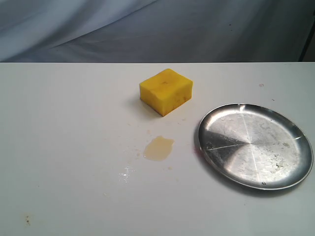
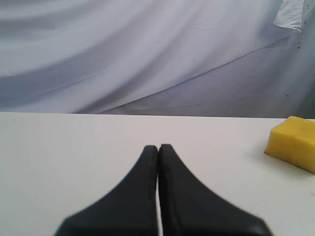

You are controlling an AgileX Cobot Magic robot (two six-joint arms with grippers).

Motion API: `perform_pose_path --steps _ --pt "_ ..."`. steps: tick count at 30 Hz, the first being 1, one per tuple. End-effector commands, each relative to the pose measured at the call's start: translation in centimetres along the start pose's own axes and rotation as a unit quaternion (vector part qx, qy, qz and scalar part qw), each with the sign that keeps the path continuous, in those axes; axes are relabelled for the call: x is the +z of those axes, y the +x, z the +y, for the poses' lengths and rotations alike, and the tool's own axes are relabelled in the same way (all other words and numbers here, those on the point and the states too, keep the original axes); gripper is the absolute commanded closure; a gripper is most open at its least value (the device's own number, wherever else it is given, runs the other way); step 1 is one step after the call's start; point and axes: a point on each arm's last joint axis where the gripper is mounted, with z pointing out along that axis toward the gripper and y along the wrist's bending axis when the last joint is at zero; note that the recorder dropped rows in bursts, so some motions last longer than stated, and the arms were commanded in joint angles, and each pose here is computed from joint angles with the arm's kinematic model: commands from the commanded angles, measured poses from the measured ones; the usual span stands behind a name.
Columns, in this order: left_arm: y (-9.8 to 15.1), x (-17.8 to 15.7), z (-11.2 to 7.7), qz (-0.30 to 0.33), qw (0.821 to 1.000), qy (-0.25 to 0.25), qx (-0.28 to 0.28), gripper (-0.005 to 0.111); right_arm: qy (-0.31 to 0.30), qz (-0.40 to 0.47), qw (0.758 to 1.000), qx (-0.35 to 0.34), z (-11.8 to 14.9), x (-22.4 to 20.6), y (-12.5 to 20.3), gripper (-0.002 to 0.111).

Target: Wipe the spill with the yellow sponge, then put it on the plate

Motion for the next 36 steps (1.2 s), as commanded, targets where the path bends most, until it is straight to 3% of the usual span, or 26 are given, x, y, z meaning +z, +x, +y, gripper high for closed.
perform_pose_path --steps 1,36 --pt "0.10 0.01 0.00 -0.001 1.000 0.000 -0.001 0.105 -0.001 0.000 1.000 0.001 0.02 -0.02 0.11 0.105" --pt "0.10 0.01 0.00 -0.001 1.000 0.000 -0.001 0.105 0.001 -0.010 1.000 -0.006 -0.01 -0.02 -0.06 0.105"
